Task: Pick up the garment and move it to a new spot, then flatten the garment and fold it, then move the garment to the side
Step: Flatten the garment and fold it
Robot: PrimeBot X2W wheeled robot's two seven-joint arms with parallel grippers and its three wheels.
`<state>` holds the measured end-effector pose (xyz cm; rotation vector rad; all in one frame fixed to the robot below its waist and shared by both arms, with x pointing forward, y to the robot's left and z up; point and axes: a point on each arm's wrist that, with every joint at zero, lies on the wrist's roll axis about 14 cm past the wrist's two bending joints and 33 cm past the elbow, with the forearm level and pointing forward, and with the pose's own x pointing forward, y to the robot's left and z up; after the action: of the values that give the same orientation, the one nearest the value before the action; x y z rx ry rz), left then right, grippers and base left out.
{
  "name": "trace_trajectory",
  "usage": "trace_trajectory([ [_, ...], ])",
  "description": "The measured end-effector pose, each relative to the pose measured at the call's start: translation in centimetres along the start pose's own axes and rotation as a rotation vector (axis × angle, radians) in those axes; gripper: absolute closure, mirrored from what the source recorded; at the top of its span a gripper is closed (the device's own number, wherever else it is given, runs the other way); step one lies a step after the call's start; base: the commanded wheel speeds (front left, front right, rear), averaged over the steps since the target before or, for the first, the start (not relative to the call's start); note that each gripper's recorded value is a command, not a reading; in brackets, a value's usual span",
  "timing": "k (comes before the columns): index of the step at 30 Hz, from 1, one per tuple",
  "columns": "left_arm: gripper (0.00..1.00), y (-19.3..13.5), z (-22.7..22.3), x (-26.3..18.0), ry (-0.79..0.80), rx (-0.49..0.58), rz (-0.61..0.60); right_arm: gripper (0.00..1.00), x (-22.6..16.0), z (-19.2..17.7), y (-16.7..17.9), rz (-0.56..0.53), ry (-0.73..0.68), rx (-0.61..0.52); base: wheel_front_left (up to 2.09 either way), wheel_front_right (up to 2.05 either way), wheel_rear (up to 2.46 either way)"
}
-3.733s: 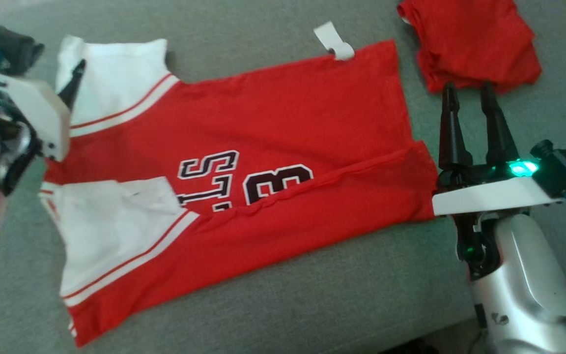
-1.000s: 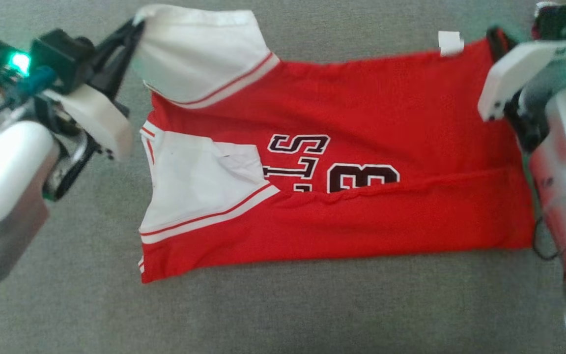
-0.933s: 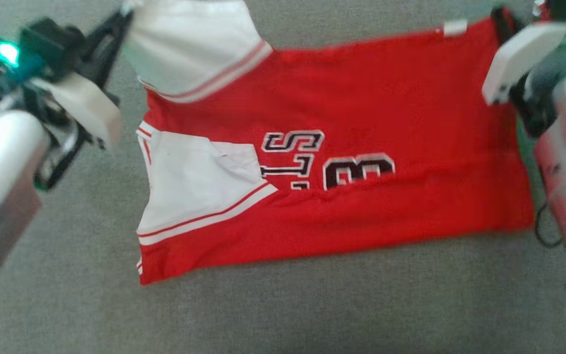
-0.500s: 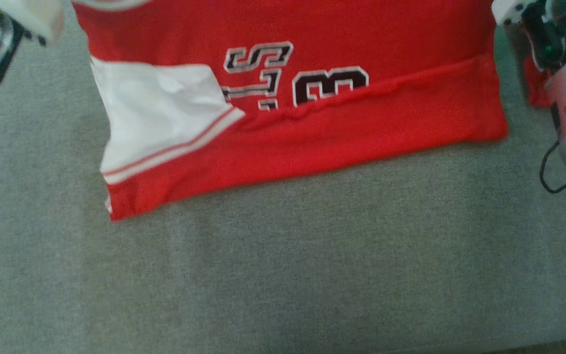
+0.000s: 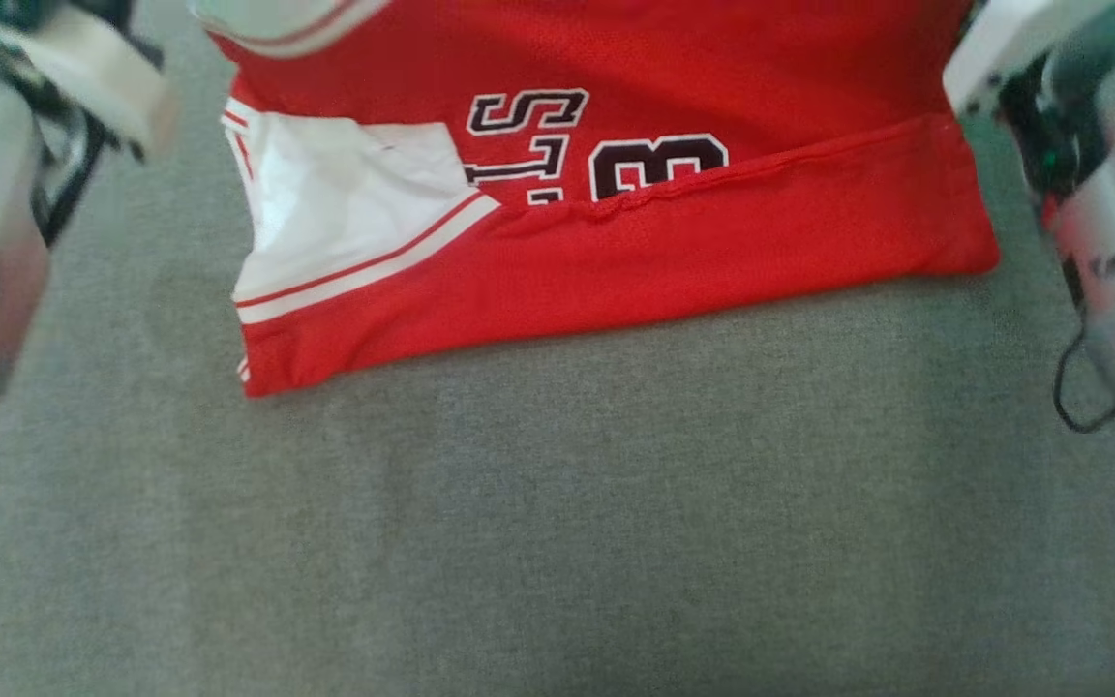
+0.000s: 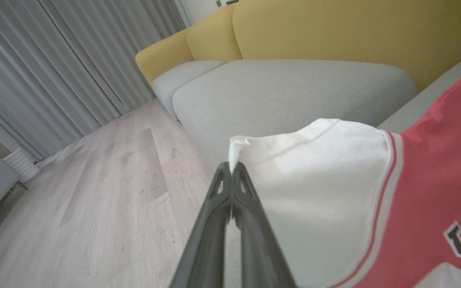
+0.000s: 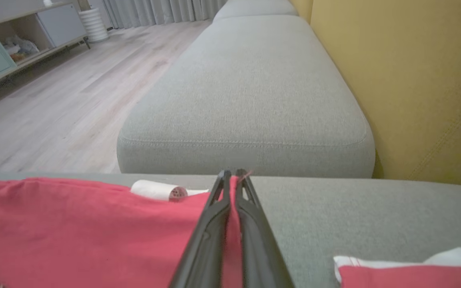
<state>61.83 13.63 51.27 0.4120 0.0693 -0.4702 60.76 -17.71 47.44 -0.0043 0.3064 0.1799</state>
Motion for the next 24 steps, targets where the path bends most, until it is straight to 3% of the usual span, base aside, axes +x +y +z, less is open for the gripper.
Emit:
trace_trajectory([
  [7,1.00,-3.4,-2.8,-4.0,0.099,-0.115,-0.071,1.00,-2.3,-3.7,-0.2,0.016,0.118,-0.012,0.00,0.00,0.00],
  [11,1.00,-6.5,-4.8,-7.5,0.206,-0.148,-0.169,1.00,-3.8,-5.9,-0.3,0.036,0.213,-0.043,0.00,0.00,0.00],
  [24,1.00,-10.3,-6.7,-13.7,0.379,-0.162,-0.307,1.00,-8.3,-10.3,-0.9,0.088,0.477,-0.117,0.00,0.00,0.00],
])
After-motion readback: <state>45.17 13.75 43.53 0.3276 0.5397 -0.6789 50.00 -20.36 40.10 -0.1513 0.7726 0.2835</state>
